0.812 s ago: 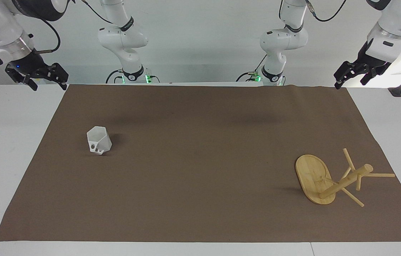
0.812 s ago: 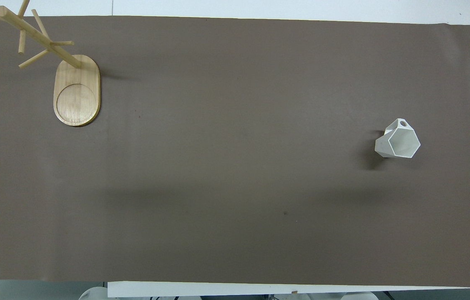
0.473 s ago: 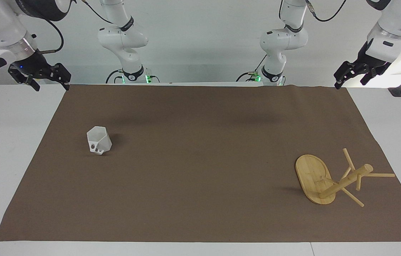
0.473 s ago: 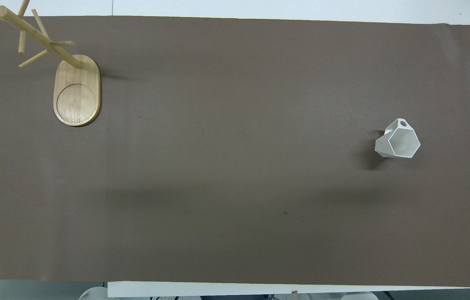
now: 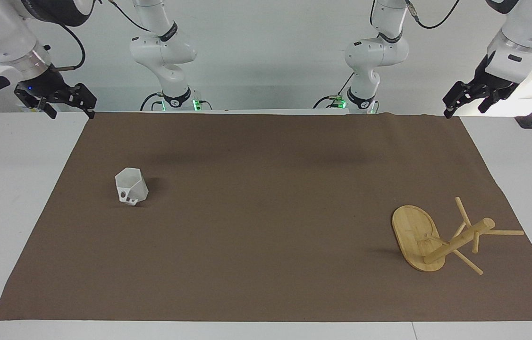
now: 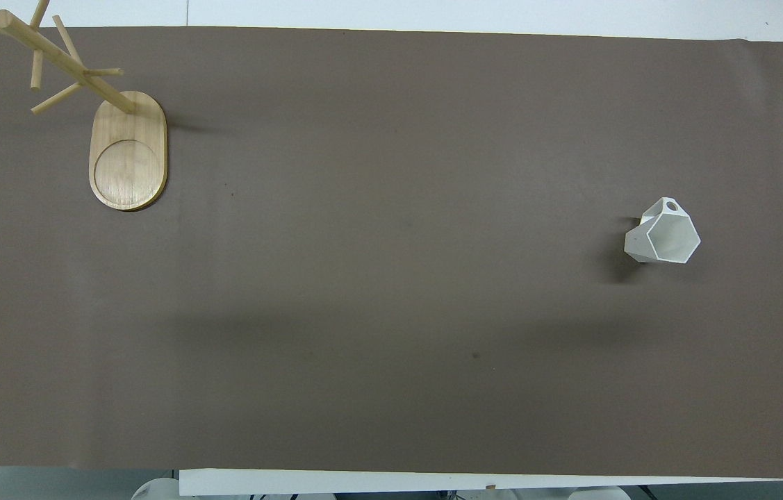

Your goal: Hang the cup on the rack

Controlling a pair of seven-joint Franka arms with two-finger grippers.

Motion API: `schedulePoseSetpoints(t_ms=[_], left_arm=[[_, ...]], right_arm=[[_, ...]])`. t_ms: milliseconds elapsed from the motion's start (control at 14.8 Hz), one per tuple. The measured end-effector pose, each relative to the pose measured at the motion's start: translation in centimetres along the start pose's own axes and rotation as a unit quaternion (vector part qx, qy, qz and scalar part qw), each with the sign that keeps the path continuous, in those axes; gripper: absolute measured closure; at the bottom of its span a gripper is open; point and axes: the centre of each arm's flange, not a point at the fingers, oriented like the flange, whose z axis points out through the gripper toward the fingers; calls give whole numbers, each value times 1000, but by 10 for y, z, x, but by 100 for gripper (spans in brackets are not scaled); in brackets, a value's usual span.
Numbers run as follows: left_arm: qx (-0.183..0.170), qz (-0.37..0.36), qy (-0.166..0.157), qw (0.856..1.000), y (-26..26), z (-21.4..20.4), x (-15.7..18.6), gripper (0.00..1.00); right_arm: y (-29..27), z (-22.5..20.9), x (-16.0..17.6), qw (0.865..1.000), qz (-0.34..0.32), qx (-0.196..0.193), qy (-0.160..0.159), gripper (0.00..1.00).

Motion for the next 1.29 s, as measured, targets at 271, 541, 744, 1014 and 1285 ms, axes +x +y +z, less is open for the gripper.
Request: schedulePoseSetpoints(t_ms=[271, 541, 744, 1014, 1285], left_arm=[[0, 0, 0, 1000, 0, 0, 0, 0], [0, 0, 0, 1000, 0, 0, 0, 0], [0, 0, 0, 1000, 0, 0, 0, 0], [0, 0, 0, 1000, 0, 0, 0, 0], [0, 0, 0, 1000, 0, 0, 0, 0]], right_arm=[[2, 14, 7, 991, -132, -4, 19, 0], [61, 48, 27, 949, -311, 7, 56, 0], [124, 100, 37, 898, -417, 87, 113, 0], [171, 184, 36, 806, -511, 189, 232, 0], [186, 286, 29, 709, -532, 279, 370, 0]])
